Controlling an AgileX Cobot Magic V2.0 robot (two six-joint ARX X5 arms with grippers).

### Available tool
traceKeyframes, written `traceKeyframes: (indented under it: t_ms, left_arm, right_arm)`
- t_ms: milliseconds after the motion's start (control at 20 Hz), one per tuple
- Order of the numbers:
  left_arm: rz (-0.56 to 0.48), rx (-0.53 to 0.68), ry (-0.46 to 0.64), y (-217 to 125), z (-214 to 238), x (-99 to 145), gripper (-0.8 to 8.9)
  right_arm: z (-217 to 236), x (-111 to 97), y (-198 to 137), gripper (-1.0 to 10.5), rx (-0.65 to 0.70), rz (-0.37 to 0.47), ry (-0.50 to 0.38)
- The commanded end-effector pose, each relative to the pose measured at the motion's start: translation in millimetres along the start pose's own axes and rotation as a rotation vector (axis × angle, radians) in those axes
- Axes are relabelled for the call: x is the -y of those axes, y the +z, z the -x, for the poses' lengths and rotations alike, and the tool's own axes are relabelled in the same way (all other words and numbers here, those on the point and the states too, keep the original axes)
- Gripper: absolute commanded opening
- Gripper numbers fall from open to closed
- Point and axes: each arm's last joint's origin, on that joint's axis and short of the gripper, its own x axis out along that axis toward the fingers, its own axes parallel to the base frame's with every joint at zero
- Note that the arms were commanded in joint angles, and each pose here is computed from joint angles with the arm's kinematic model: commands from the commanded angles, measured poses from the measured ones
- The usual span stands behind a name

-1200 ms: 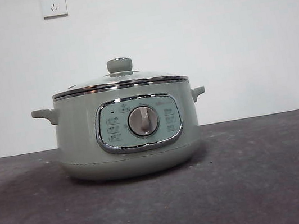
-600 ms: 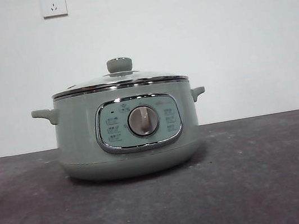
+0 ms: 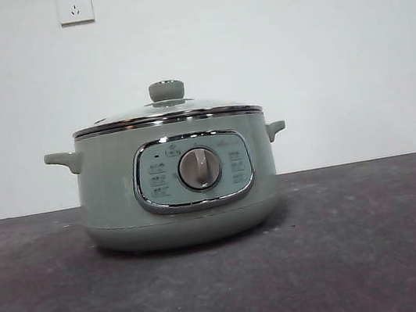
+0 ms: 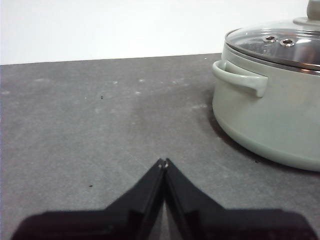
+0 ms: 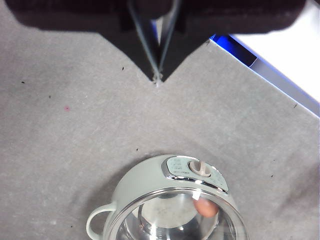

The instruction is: Pick up the egg,open the lid,put the egg in the pot,close the lid

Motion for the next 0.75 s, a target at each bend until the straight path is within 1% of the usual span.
traceKeyframes:
  t_ms: [50,650,700,750]
  left_arm:
    - [0.014,-0.003,0.004,-3,-1,0,-0.01]
    - [0.027,-0.067,0.006,-7,-5,-1,-0.01]
    - [0.027,-0.071,0.006,-8,-5,-1,-0.01]
    - [0.028,-0.075,0.006,-8,-5,-1,-0.01]
  right_arm:
    - [-1,0,-2,0.0,-0.028,-0.004,-0.006]
    - [-1,1,-2,0.0,-0.024,-0.006,-0.011]
    - [4,3,-3,0.0,0.008,0.023,-0.052]
    - [11,6,-4,0.0,0.062,0.03,-0.089]
